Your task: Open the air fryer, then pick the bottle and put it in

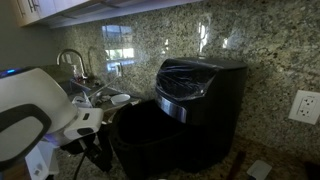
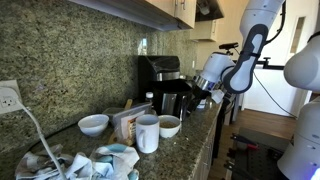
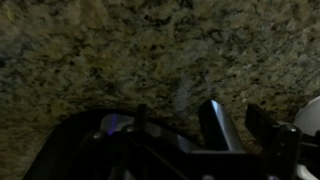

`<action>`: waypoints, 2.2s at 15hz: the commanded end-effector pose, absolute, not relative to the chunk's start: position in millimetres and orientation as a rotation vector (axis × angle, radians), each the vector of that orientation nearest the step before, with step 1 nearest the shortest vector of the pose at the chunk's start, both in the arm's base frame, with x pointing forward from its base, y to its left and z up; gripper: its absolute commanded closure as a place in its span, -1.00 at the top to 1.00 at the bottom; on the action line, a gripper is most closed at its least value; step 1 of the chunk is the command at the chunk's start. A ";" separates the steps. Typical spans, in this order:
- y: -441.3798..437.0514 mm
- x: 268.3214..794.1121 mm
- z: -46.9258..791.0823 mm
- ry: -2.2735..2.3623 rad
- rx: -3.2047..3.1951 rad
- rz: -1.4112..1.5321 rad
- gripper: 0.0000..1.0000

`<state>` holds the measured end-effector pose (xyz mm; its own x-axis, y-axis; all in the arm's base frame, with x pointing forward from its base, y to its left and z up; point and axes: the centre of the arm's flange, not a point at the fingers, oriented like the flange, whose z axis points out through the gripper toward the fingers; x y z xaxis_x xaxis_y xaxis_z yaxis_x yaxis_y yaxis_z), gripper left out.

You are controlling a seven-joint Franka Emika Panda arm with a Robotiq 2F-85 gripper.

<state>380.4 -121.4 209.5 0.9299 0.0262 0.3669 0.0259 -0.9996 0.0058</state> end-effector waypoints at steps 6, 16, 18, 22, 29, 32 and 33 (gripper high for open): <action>-141.3 401.9 267.7 0.043 3.099 0.486 1.00; -120.4 401.2 231.1 0.070 3.079 0.454 1.00; -120.1 401.0 241.8 0.067 3.066 0.442 1.00; -119.3 401.0 256.6 0.053 3.053 0.387 1.00; -126.1 406.6 308.2 0.010 2.984 0.333 1.00; -130.3 412.9 320.5 -0.031 2.943 0.367 1.00; -131.5 413.4 324.2 -0.031 2.936 0.388 1.00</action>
<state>418.9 -120.2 250.4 0.9788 0.0099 0.2047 -0.0141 -0.9932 0.1155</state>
